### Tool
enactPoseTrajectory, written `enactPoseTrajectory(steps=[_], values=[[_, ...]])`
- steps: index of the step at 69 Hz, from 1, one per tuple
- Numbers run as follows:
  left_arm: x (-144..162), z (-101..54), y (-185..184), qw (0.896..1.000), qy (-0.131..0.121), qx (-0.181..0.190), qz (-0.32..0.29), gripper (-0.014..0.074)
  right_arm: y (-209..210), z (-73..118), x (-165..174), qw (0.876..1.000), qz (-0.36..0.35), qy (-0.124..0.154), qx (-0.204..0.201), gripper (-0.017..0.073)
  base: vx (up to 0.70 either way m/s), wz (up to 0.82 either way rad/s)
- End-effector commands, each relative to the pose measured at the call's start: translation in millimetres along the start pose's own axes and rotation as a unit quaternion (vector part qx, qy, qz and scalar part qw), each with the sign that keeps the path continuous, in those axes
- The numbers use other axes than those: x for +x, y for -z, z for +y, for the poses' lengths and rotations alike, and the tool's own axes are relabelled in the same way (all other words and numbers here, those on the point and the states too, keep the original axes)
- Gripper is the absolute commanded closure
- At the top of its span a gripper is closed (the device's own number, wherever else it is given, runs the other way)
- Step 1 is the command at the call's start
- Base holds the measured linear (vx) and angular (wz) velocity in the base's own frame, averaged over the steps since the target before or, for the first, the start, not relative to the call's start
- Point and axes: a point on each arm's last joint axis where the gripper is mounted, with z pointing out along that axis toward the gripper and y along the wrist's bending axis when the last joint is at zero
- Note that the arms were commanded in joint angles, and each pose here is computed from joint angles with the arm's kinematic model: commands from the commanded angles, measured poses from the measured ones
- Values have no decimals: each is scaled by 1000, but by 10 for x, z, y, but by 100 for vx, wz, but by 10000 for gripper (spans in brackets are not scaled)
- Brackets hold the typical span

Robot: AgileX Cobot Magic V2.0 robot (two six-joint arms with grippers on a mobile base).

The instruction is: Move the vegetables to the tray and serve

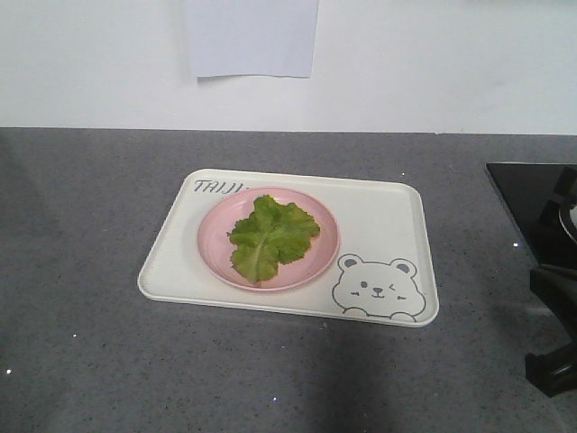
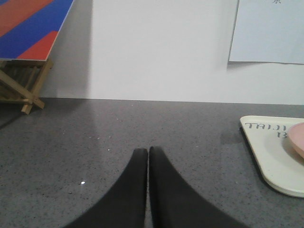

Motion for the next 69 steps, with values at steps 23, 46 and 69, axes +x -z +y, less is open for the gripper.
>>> enactPoseTrajectory(steps=[23, 46, 69], values=[[-32, 6, 10, 999, 1, -3, -35, 601, 199, -69, 255, 973, -208, -27, 95, 564, 0, 0], [-32, 6, 10, 999, 1, -3, -35, 601, 302, 18, 848, 963, -244, -42, 110, 564, 0, 0], [-32, 6, 10, 999, 1, -3, -35, 601, 300, -12, 1159, 948, -257, -82, 172, 564, 0, 0]])
